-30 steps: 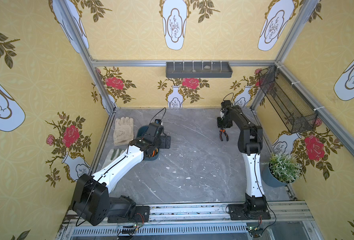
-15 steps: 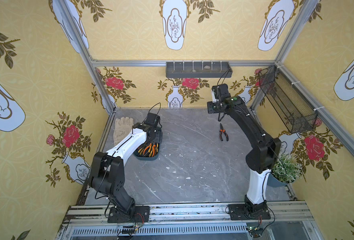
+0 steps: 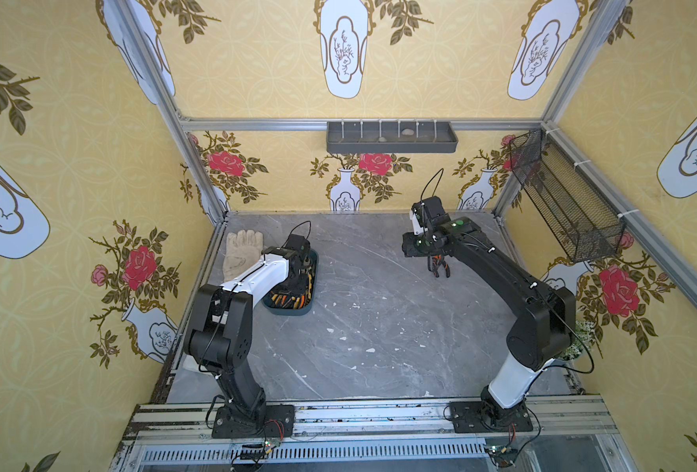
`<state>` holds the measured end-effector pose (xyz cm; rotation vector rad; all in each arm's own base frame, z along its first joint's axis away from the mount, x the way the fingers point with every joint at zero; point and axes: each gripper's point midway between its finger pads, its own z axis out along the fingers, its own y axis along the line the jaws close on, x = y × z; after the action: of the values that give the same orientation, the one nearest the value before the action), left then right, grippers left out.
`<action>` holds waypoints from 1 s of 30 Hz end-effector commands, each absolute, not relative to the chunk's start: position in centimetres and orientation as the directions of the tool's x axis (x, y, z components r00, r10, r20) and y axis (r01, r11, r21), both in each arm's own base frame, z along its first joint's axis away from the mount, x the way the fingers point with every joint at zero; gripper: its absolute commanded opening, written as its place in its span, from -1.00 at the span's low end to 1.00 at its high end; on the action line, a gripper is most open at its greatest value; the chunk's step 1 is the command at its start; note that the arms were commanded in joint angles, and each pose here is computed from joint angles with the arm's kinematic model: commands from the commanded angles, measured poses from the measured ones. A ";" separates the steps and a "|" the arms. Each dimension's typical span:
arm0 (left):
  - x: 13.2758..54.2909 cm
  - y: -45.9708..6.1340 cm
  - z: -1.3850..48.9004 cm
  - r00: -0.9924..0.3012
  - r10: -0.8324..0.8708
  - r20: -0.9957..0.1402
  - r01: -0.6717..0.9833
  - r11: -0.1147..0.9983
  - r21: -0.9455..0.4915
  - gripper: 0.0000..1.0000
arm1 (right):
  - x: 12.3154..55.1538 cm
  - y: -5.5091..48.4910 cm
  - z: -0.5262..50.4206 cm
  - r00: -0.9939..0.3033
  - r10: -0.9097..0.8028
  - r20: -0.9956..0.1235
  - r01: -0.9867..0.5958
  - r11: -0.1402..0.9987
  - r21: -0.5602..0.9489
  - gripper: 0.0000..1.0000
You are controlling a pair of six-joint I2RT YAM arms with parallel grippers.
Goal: Take the pliers out of the storage box
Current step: Place the pliers at the center of the board, then pick up the pliers from the storage box.
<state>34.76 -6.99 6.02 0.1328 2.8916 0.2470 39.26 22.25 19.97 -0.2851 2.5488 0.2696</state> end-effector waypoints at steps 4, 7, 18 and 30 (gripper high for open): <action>34.0 -7.7 4.1 -0.982 0.068 -0.178 0.046 0.991 0.127 -0.45 | 39.4 22.4 20.5 -0.810 -0.128 -0.572 -0.254 0.956 0.145 0.06; 34.0 -7.7 4.2 -0.983 0.061 -0.176 0.039 0.992 0.124 -0.77 | 39.1 22.3 20.2 -0.813 -0.124 -0.568 -0.250 0.957 0.149 0.05; 35.6 -7.1 11.6 -0.939 0.065 -0.338 0.018 0.990 0.141 -1.00 | 38.6 22.3 20.9 -0.812 -0.114 -0.572 -0.248 0.955 0.162 0.03; 35.5 -7.2 9.7 -0.949 0.115 -0.293 0.069 0.984 0.162 -1.00 | 37.5 25.9 21.0 -0.826 -0.134 -0.547 -0.315 0.915 0.251 0.02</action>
<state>35.70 -7.60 11.27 0.1148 2.7880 0.1760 37.61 25.03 20.78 -0.3193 2.5424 0.4190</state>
